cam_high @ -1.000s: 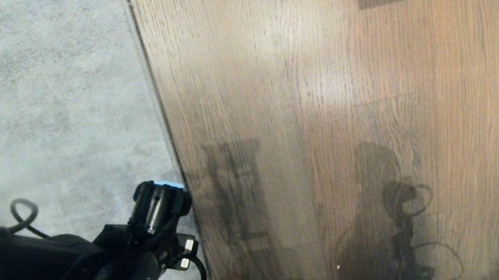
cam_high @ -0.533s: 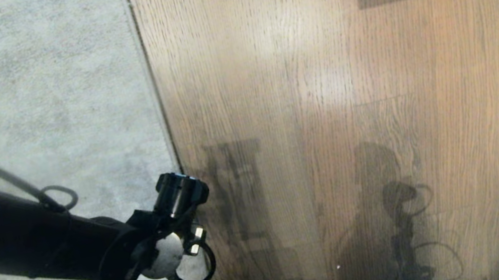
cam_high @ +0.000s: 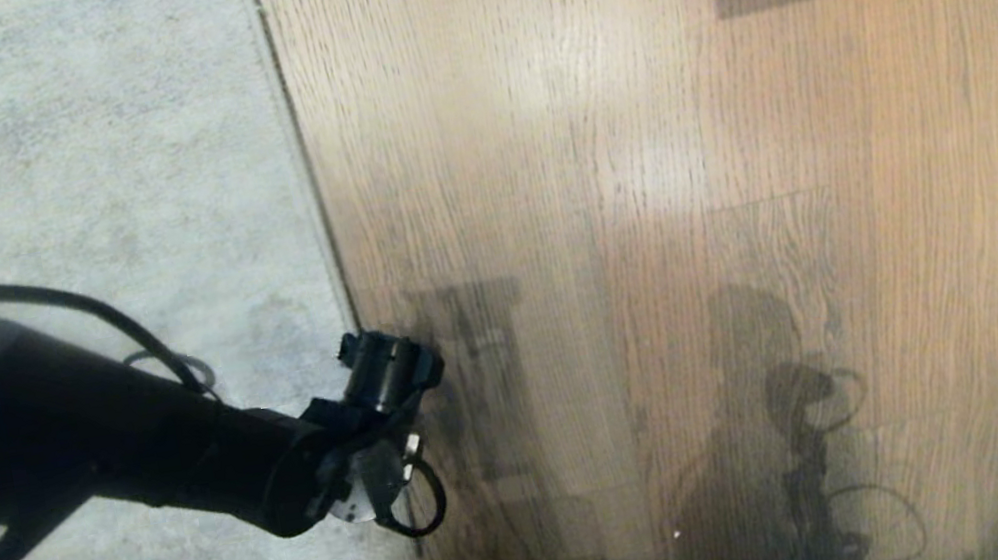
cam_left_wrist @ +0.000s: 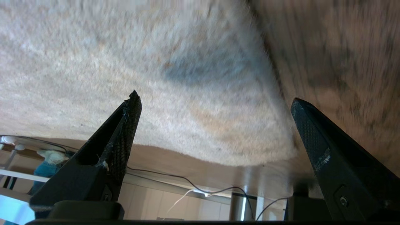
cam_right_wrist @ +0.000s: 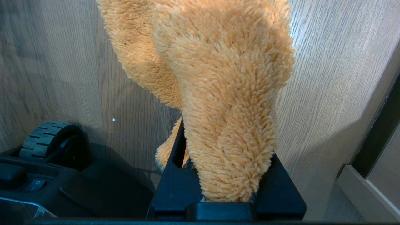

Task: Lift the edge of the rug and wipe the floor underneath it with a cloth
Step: Lift up the carpet

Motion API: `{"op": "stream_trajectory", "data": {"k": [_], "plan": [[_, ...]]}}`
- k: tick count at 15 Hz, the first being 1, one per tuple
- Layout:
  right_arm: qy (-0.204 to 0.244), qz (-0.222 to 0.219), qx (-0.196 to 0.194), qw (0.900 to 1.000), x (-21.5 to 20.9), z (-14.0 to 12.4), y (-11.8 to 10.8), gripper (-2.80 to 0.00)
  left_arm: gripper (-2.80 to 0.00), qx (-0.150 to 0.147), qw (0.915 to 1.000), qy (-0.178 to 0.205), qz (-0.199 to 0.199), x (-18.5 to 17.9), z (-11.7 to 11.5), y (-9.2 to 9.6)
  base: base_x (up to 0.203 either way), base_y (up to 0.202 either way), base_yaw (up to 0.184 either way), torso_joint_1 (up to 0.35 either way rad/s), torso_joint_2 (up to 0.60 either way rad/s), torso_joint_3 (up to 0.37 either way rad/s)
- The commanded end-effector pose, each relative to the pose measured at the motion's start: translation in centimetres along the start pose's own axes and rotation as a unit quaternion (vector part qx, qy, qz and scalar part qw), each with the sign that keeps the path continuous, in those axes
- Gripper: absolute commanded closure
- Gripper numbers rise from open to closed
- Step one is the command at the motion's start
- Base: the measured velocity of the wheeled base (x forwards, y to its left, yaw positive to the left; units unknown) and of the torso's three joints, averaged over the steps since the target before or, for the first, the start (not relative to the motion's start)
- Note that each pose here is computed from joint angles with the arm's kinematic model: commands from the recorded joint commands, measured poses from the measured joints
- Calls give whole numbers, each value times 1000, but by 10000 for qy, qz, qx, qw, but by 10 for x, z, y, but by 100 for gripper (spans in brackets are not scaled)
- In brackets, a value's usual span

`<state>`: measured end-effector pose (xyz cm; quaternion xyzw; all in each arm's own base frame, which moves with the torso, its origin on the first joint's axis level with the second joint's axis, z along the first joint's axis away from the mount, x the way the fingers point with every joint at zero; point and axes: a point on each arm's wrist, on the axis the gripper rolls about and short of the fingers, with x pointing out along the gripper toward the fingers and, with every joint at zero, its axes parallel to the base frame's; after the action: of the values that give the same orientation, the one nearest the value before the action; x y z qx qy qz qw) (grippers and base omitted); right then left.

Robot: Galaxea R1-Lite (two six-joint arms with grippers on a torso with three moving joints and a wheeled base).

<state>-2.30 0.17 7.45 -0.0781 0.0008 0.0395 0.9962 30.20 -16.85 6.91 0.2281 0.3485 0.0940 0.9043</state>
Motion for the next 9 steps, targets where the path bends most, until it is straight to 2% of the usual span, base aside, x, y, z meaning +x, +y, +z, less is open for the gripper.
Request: {"op": "stream_trajectory", "data": {"k": [1, 4, 9], "plan": [[6, 6, -6, 10000, 0, 0, 0, 0, -280, 31, 9999, 5, 116, 8, 3, -6, 0, 0, 0, 0, 0, 0], [6, 6, -10, 10000, 0, 0, 0, 0, -280, -102, 9996, -57, 273, 18, 11, -2, 0, 0, 0, 0, 0, 0], [6, 6, -5, 10000, 0, 0, 0, 0, -280, -76, 9986, -59, 516, 23, 14, 8, 0, 0, 0, 0, 0, 0]]}}
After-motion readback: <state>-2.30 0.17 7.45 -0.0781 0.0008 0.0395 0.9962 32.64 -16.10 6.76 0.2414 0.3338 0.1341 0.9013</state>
